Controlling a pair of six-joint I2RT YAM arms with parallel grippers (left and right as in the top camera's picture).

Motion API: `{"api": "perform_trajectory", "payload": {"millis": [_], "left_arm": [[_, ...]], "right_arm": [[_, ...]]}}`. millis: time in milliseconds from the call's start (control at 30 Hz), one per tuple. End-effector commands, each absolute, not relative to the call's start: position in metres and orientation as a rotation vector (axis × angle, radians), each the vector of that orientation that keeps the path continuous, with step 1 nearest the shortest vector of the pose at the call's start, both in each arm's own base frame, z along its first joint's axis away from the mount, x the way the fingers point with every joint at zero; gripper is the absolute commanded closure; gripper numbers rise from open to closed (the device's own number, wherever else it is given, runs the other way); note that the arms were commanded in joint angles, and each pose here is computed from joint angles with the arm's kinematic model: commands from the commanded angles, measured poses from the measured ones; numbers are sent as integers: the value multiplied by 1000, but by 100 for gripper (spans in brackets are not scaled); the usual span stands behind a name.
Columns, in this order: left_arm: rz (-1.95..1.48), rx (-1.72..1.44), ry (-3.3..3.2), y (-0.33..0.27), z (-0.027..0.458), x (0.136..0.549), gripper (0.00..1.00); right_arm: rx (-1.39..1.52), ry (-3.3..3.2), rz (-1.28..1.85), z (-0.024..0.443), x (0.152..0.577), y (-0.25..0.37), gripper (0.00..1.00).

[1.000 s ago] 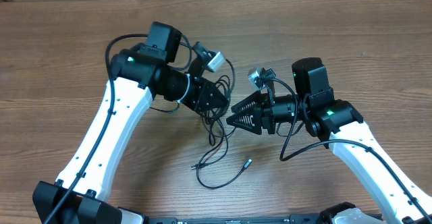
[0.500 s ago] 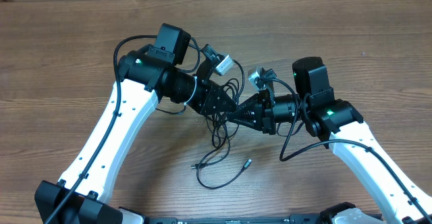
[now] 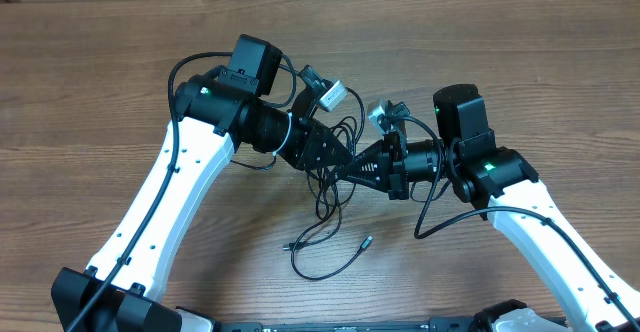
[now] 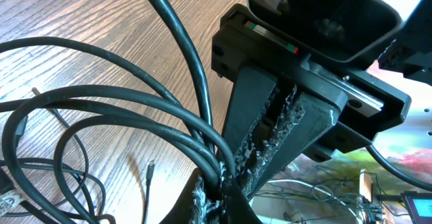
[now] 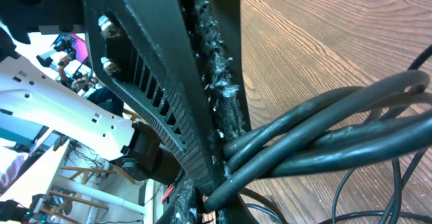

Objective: Untangle cables

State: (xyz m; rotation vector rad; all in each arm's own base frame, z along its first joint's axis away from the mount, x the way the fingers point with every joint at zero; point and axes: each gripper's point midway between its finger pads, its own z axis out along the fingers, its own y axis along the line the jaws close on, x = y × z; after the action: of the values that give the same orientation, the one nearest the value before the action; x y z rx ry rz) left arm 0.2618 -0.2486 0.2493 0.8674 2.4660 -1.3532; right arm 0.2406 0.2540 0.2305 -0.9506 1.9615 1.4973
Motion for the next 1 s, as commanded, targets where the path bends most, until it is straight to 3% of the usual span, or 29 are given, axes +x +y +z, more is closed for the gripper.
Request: {"api": "perform_trajectory", "payload": {"millis": [0, 233, 567, 967], "left_arm": [[-1401, 897, 2431, -255, 254, 258, 96], [-1320, 891, 2468, -250, 246, 263, 96], [-1178, 869, 2567, -237, 230, 265, 96], [-1075, 854, 2643, -226, 219, 264, 96]], "right_arm": [[-971, 1923, 1501, 238, 238, 254, 96], [-925, 1967, 1474, 235, 244, 253, 96], [-264, 2488, 870, 158, 302, 193, 96], [315, 2605, 296, 121, 314, 108, 96]]}}
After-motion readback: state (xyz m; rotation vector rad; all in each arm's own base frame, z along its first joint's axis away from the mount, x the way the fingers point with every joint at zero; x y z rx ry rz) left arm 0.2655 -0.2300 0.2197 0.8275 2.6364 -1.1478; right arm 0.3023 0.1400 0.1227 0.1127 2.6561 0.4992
